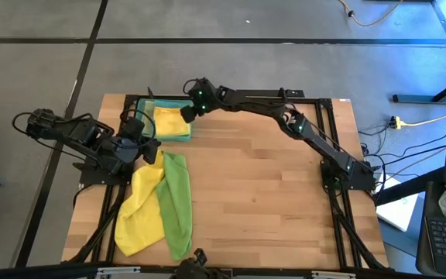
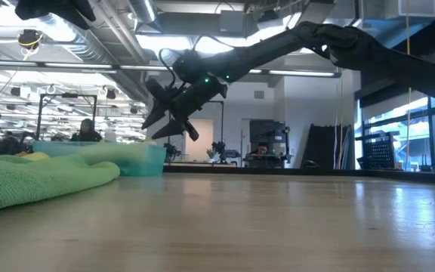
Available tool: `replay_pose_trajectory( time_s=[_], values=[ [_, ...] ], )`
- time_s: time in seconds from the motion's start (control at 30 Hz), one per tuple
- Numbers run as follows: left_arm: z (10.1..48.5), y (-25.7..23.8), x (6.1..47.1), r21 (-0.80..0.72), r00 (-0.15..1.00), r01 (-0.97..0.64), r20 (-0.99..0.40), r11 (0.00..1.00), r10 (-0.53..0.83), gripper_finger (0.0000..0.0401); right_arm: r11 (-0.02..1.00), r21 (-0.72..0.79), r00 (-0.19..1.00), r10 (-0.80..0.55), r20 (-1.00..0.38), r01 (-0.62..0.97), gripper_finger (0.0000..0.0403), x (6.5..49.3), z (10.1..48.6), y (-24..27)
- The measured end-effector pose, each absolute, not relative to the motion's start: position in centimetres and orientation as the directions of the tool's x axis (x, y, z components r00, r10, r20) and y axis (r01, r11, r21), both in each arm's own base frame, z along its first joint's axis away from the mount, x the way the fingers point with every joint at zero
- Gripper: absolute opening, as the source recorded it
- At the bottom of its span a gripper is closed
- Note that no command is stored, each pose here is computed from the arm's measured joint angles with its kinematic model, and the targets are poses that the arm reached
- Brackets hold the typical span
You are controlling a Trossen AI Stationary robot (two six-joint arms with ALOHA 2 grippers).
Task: Fold microfiber towels
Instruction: Fold the green microfiber cloth
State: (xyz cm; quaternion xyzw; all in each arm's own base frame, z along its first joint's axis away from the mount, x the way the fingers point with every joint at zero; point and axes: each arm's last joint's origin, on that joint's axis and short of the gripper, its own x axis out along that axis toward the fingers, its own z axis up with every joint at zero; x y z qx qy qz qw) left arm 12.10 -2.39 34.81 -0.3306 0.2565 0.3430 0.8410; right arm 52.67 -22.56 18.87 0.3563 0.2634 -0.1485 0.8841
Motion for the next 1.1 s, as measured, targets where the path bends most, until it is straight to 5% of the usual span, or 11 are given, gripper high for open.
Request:
replay_pose_trajectory(
  time_s=[0.23, 0.33, 0.47, 0.57, 0.8, 1.1],
  values=[
    [34.7, -2.4, 12.2, -0.371, 0.629, -0.748, -0.662, 0.550, 0.408, 0.0094, 0.714, 0.555, 0.835, -0.075, -0.545, 0.426, 0.0181, 53.0, 18.2, -22.9],
    [34.7, -2.4, 12.2, -0.357, 0.620, -0.752, -0.668, 0.554, 0.411, 0.0094, 0.722, 0.612, 0.872, 0.025, -0.489, 0.322, 0.0181, 53.3, 18.7, -22.7],
    [34.4, -2.4, 11.9, -0.296, 0.594, -0.740, -0.709, 0.604, 0.380, 0.0094, 0.748, 0.657, 0.929, 0.176, -0.324, 0.088, 0.0180, 53.1, 23.1, -22.1],
    [33.9, -2.6, 11.8, -0.237, 0.542, -0.736, -0.768, 0.634, 0.341, 0.0094, 0.782, 0.621, 0.913, 0.214, -0.346, 0.053, 0.0170, 51.3, 27.3, -21.2],
    [31.6, -2.8, 12.2, -0.168, 0.484, -0.717, -0.818, 0.676, 0.310, 0.0094, 0.853, 0.515, 0.679, 0.334, -0.654, 0.076, 0.0146, 47.0, 29.5, -16.6],
    [24.5, -4.2, 16.3, -0.389, 0.559, -0.455, -0.825, 0.801, -0.083, 0.0094, 0.901, 0.418, 0.326, 0.362, -0.874, 0.119, 0.0144, 41.4, 32.7, -10.4]
  ],
)
